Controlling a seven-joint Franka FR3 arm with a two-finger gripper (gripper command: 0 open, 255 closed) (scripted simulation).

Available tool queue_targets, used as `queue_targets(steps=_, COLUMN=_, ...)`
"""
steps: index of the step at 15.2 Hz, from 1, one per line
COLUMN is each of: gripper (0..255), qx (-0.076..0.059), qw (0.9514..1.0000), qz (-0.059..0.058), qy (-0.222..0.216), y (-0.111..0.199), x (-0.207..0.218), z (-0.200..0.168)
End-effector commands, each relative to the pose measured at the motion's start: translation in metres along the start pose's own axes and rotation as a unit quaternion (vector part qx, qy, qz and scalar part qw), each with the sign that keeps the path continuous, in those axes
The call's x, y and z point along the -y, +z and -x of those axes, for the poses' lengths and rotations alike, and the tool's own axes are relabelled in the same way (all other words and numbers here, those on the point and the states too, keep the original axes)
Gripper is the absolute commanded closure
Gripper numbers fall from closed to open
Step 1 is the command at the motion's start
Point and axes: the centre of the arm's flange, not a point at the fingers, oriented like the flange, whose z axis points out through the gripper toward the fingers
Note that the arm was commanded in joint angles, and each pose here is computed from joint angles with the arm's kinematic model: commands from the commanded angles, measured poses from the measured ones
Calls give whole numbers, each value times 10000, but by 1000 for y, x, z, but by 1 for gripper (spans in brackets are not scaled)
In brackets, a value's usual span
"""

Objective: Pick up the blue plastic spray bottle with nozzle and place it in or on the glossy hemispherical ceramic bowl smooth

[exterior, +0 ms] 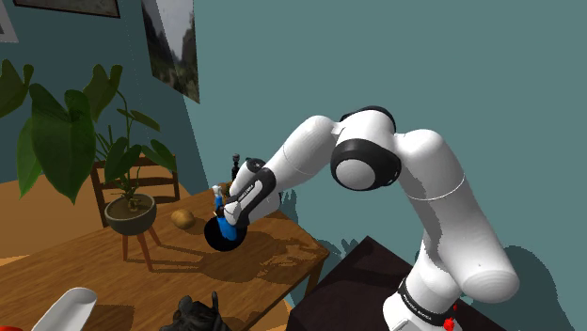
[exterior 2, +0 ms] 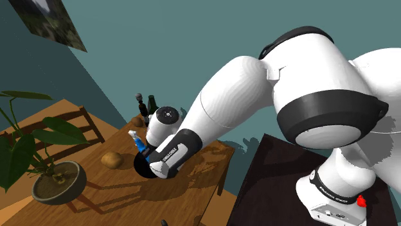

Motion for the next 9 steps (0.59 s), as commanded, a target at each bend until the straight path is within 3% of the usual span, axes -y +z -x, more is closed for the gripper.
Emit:
queue_targets(steps=1, gripper=0, qx=0, qw=10000, qz=0, qy=0, y=0, x=0, z=0)
queue_targets(steps=4, gripper=0, qx=0, qw=10000, qz=0, qy=0, y=0, x=0, z=0)
queue_targets(steps=8, gripper=0, qx=-1, qw=10000, qz=0, qy=0, y=-50, x=0, z=0)
queue_targets(steps=9, gripper=0, qx=0, qw=10000, qz=0, qy=0, y=-50, x=0, z=0)
